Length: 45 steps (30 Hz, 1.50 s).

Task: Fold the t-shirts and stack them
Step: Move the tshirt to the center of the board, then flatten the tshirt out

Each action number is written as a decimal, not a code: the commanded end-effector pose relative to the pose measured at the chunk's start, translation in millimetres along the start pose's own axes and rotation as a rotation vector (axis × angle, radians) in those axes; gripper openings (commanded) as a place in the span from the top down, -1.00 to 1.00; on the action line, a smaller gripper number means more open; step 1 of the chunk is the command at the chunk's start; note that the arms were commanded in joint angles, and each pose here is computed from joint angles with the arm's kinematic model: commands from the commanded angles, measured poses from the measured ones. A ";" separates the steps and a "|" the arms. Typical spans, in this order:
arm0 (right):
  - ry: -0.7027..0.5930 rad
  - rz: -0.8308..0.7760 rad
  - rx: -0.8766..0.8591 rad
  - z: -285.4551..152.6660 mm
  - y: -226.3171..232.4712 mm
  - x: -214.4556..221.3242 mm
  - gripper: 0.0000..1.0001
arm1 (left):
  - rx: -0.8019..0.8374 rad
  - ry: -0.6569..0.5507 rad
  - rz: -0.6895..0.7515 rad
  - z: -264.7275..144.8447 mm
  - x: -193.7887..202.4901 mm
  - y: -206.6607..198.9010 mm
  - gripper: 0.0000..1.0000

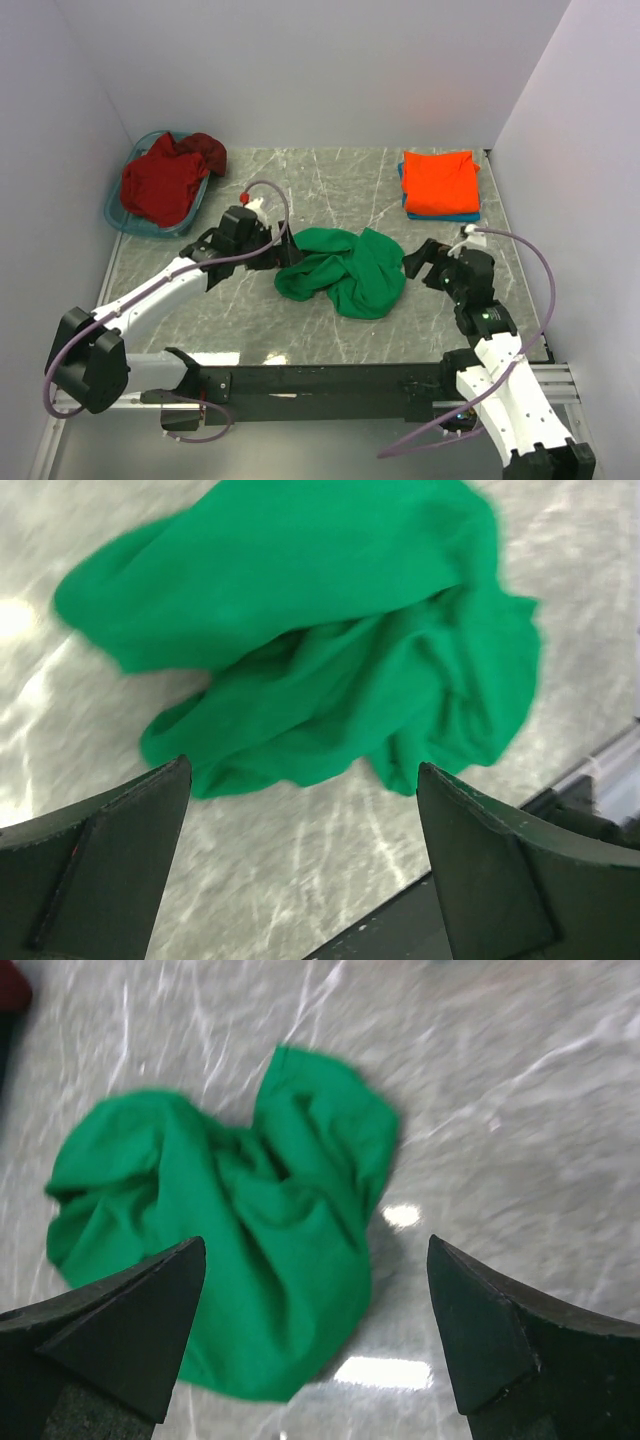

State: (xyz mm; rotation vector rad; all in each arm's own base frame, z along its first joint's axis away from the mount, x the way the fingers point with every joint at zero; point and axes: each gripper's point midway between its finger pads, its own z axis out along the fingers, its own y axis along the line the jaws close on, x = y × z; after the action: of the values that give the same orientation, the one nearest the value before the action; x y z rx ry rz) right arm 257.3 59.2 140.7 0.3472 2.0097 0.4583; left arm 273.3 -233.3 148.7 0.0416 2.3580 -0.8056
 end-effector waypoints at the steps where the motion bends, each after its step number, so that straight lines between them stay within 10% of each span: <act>1: 0.026 -0.024 -0.030 -6.4 19.1 0.6 -0.93 | -0.104 0.009 -0.065 4.6 18.0 28.9 -0.99; 13: 0.310 -0.067 -0.098 -21.7 49.6 86.8 -0.87 | -0.073 0.040 -0.084 29.0 57.6 61.5 -0.97; 20: 0.362 -0.114 -0.089 -25.1 59.7 104.6 -0.87 | -0.023 0.078 -0.083 54.1 50.6 60.0 -0.59; 28: 0.360 -0.175 -0.060 -17.9 67.4 111.4 -0.84 | -0.004 0.138 -0.087 66.3 60.4 60.8 0.99; 34: 0.314 -0.196 0.006 -0.8 66.5 103.5 -0.66 | 0.000 0.110 -0.084 58.8 53.2 56.4 0.99; 41: 0.281 -0.237 0.126 5.0 57.7 85.9 0.79 | -0.046 0.050 -0.066 35.8 38.5 55.6 0.99; 45: 0.191 -0.249 0.173 -4.7 56.0 53.0 1.00 | -0.066 -0.050 -0.056 10.8 16.3 50.6 0.99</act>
State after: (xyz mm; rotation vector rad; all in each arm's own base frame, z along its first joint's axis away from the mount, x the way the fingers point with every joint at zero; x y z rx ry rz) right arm 216.3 144.1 89.1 0.1001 2.3698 0.2349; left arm 265.7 -210.4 70.8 -0.0538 2.4520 -0.7863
